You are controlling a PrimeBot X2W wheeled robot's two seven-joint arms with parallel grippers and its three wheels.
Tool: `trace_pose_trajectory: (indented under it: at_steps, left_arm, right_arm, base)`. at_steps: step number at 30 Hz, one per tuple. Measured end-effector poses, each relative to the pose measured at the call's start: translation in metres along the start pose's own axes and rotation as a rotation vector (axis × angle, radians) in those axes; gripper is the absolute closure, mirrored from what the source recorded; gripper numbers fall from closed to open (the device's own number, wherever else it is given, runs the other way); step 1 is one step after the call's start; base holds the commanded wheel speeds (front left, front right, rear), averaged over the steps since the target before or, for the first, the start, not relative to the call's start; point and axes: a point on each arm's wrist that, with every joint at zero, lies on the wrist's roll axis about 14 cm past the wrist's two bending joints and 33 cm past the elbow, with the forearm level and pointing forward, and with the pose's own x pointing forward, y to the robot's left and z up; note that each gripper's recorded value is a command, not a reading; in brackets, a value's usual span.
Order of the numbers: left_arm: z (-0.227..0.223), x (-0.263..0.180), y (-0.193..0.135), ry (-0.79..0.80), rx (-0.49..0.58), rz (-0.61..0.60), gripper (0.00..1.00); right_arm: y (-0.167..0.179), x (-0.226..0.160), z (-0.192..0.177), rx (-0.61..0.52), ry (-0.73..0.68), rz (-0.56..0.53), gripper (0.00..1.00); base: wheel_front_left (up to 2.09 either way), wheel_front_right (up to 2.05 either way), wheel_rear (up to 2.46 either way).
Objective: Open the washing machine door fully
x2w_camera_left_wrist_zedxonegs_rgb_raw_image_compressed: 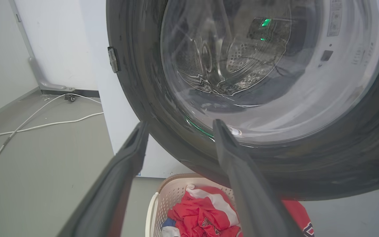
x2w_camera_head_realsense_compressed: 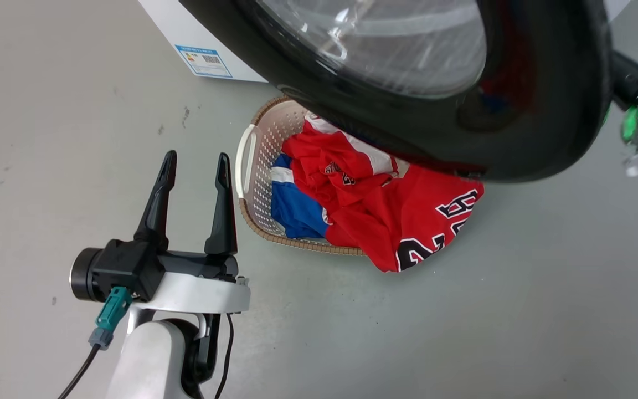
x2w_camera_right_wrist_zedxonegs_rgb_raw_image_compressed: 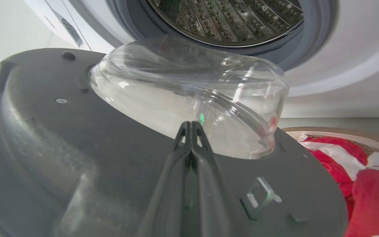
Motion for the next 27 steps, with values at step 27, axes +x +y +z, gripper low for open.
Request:
trace_pose_trajectory:
  at_steps: [27]
  left_arm:
    - [0.048,-0.052,0.014,-0.083,0.031,0.052,0.00]
  right_arm:
    - [0.094,-0.033,-0.149,0.057,0.267,0.208,1.00]
  base:
    - [0.00,0.00,0.00]
